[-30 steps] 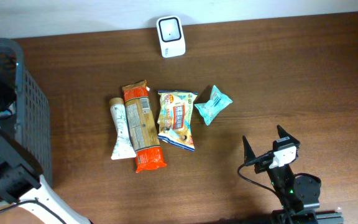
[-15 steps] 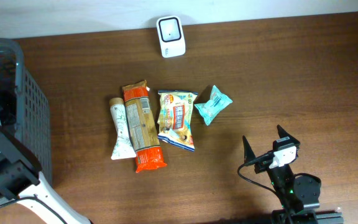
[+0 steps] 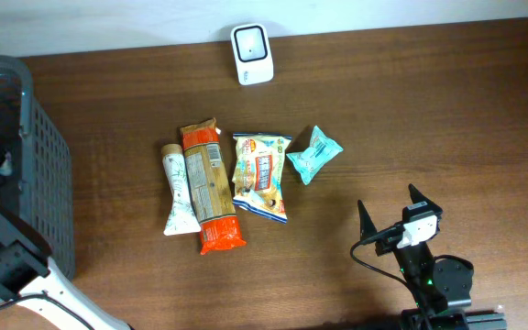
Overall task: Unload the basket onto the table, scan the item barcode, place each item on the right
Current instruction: 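Take the small green box from the basket and place it below the wipes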
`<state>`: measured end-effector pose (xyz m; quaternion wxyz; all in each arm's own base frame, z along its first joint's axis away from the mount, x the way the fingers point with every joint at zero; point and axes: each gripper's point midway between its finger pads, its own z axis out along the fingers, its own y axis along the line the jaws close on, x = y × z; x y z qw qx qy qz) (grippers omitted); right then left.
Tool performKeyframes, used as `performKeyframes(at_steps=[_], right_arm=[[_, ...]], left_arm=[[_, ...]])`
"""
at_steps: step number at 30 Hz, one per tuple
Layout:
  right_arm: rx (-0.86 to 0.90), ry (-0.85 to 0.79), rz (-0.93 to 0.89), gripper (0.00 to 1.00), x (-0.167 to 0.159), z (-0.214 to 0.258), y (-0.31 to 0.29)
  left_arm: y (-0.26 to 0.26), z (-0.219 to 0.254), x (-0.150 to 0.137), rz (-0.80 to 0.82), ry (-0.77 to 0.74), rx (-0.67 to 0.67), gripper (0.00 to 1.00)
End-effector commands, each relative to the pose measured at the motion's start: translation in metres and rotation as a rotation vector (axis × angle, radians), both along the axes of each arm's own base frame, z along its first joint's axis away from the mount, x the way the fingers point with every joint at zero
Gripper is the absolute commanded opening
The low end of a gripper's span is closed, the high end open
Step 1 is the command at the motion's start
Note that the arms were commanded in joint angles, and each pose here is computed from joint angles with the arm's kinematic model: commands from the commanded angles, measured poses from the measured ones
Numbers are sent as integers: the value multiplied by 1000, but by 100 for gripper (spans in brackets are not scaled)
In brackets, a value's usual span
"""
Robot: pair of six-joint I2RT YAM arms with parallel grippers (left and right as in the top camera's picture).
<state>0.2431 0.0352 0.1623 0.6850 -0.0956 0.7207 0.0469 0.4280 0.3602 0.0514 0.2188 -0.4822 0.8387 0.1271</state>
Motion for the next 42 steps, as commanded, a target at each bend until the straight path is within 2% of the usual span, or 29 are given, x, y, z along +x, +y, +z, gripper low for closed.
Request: performKeyframes(at_steps=[1,3,7,9,11,12,13,14,18,19,20,22,23,25,28,29,30,31,33,35,36,37,38,41,42], right_arm=[[11,8,11,99,-1,-3,2],[11,8,11,99,-1,-3,2],[11,8,11,99,-1,-3,2],[11,8,11,99,-1,-3,2],[11,8,11,99,-1,-3,2],[11,8,11,99,-1,-3,2],[11,8,11,99,-1,-3,2],[11,8,11,99,-1,-3,2],[11,8,11,99,-1,-3,2],[11,8,11,99,-1,-3,2],[11,8,11,99,-1,-3,2],[11,8,11,99,-1,-3,2],[11,8,11,99,-1,-3,2],[11,8,11,99,-1,-3,2],[11,8,11,99,-1,-3,2],[11,8,11,99,-1,-3,2],[11,8,11,99,-1,-3,2],[11,8,11,99,-1,-3,2],[11,8,11,99,-1,-3,2],[11,8,11,99,-1,-3,2],[11,8,11,99,-1,-3,2],[11,8,11,99,-1,-3,2],[11,8,11,99,-1,-3,2],[11,8,11,99,-1,-3,2],[11,8,11,99,-1,-3,2]], left_arm=[[-4,-30,-9,4,65,-45,0],[-11,-34,-18,3,103,-74,0],[-47,-42,-29,-43,131,-251,0],[-68,-24,-26,-78,83,-344,0],[-75,8,-28,-93,49,-343,0],[-76,12,-30,-91,53,-342,34],[-76,8,-32,-89,62,-348,59],[-76,1,-33,-86,75,-355,68],[-78,-49,-35,-76,142,-405,72],[-75,-65,-32,-76,144,-403,70],[-74,-74,-31,-75,145,-404,54],[-74,-79,-30,-75,146,-405,8],[-74,-78,-31,-75,149,-409,0],[-77,-68,-34,-72,166,-427,0],[-72,1,-20,-91,85,-384,0],[-70,34,-14,-105,25,-354,0],[-68,100,-6,-129,-94,-270,0],[-69,140,-6,-143,-162,-215,0],[-93,251,-18,-200,-344,-60,0],[-138,308,-27,-285,-435,1,0],[-181,327,-28,-370,-455,-2,0],[-245,329,-23,-541,-420,-26,0],[-284,322,-20,-649,-380,-48,0],[-443,237,-16,-1016,-143,-203,0],[-468,218,-17,-1070,-100,-221,0]])
